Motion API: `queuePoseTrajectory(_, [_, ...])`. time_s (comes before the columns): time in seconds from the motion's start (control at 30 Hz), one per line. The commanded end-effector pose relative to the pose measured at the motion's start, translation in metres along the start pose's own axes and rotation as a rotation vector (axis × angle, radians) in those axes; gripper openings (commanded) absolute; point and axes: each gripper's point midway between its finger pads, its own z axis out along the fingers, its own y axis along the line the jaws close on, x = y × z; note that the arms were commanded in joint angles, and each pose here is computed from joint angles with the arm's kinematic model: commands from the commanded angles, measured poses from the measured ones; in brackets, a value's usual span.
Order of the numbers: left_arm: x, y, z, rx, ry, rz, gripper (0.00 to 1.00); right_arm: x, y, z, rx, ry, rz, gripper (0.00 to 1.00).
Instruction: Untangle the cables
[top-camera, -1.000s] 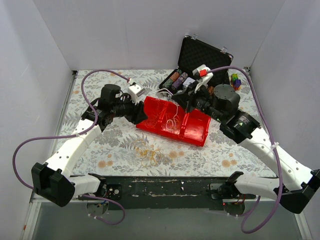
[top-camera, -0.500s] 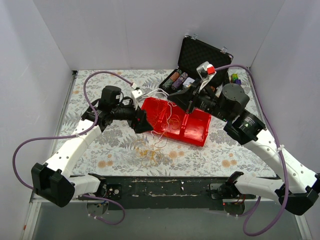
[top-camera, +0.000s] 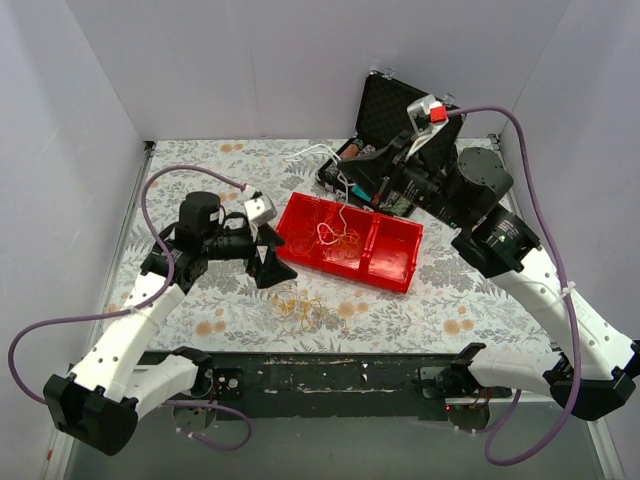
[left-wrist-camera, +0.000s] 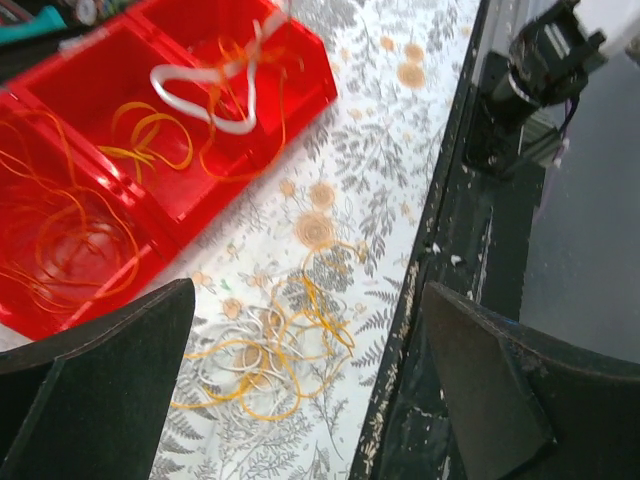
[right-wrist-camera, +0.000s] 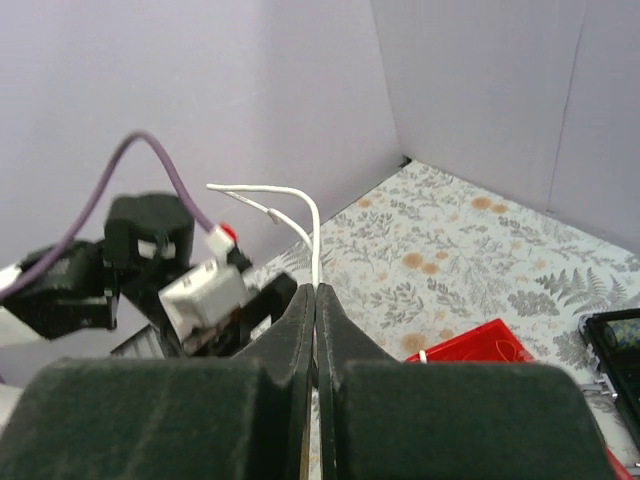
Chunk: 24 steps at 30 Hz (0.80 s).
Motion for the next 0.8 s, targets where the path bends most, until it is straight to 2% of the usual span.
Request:
queuePoseTrajectory(0.0, [0.041,-0.007,0.008,0.052,0.051,0.057,0.98,-0.039,-0.002,0.006,0.051,-0.103,0.002,0.01])
queuePoseTrajectory(0.17, [0.057,0.006,0.031,-0.026,0.04,0.226,0.98,-0.047,0.0,0.015,0.043,-0.122,0.022,0.01])
queuePoseTrajectory(0.4, [0.04,0.015,0.055,-0.147,-0.106,0.577,0.98,-0.055,0.005,0.023,0.019,-0.14,0.047,0.01])
queuePoseTrajectory(0.57, [0.032,0.028,0.062,-0.237,-0.145,0.65,0.98,-0.054,0.008,0.027,-0.001,-0.138,0.063,0.01])
queuePoseTrajectory(0.7, [0.025,0.041,0.064,-0.325,-0.17,0.684,0.88,-0.053,0.011,0.026,-0.015,-0.134,0.071,0.01])
queuePoseTrajectory(0.77, [0.03,0.044,0.068,-0.33,-0.152,0.703,0.85,-0.054,0.012,0.024,-0.019,-0.137,0.075,0.01])
